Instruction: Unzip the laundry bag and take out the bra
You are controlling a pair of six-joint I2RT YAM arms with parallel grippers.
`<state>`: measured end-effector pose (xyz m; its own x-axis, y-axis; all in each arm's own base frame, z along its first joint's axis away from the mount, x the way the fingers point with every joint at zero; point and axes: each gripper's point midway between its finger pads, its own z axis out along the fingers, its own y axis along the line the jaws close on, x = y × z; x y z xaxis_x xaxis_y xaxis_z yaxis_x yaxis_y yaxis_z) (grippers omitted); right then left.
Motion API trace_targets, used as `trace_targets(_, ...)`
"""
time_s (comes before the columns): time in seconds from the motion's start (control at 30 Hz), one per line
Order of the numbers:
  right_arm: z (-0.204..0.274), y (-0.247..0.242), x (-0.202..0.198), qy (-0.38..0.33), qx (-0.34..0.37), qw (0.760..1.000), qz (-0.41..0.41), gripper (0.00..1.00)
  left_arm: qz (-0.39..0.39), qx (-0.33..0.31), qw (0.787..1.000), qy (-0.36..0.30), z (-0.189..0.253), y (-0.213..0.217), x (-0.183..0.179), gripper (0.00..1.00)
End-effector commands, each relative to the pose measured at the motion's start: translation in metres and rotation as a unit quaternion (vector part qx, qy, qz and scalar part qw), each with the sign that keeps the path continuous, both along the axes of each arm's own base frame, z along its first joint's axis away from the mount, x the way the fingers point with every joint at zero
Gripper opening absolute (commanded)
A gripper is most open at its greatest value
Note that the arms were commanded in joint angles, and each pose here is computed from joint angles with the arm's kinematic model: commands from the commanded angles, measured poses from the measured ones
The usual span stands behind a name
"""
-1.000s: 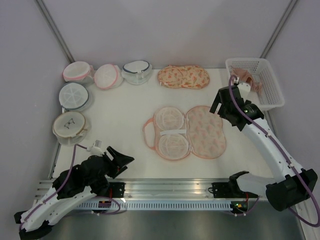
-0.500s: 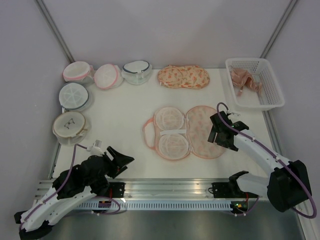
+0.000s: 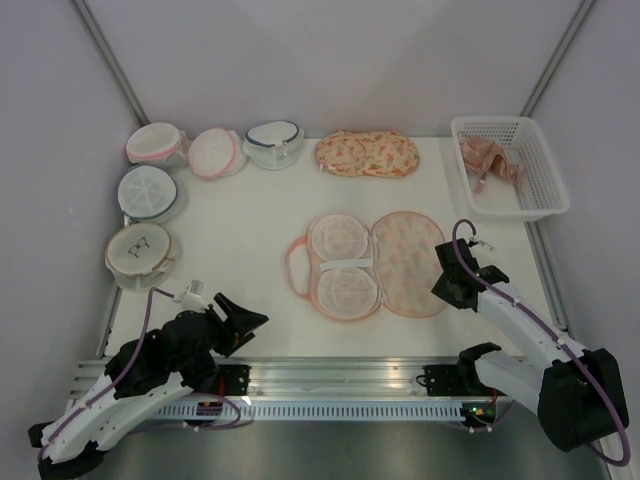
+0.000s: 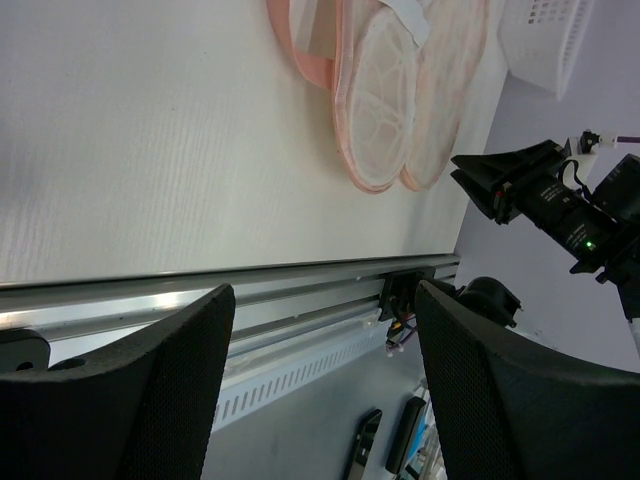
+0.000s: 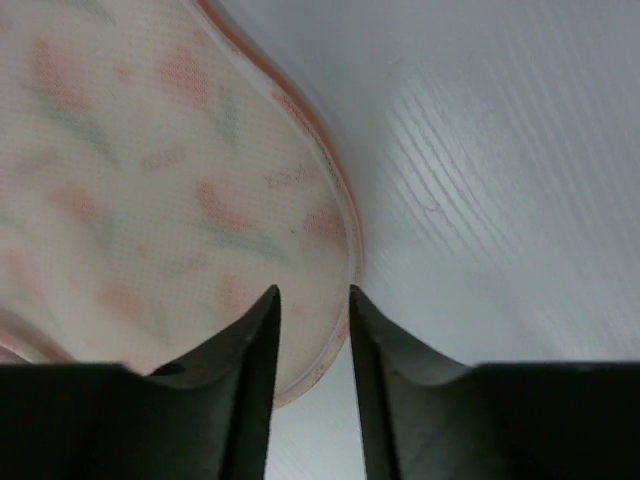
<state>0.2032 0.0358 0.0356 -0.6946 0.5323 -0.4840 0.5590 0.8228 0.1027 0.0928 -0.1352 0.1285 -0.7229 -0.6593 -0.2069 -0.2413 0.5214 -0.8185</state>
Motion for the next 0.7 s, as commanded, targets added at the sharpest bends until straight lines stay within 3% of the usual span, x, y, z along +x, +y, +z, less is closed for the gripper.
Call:
trace_targets(0.0,0.002,-0.002,0.006,-0.026,0.010,0.999,-0.022,0.34,-0.014,-0.019,0.999,-0.021,0.007,0.000,-0.004,0.77)
trace_targets(0.03,0.001,-0.003,0.006,-0.026,0.010,0.999,-0.023,0.29,-0.014,-0.018,1.000,-0.021,0.007,0.000,-0.004,0.77)
trace_targets(0.1,-0.001,-0.003,0.005,-0.022,0.011,0.999,-0.021,0.29,-0.014,-0.018,1.000,-0.021,0.007,0.000,-0.004,0.77)
trace_targets(0.37,-0.007,-0.001,0.000,-0.008,0.015,1.000,-0.022,0.37,-0.013,-0.018,1.000,-0.017,0.005,0.000,-0.004,0.77)
trace_targets(0.67,-0.010,-0.005,-0.011,-0.006,0.018,0.999,-0.045,0.35,-0.013,-0.012,1.000,-0.007,-0.004,-0.001,-0.005,0.77)
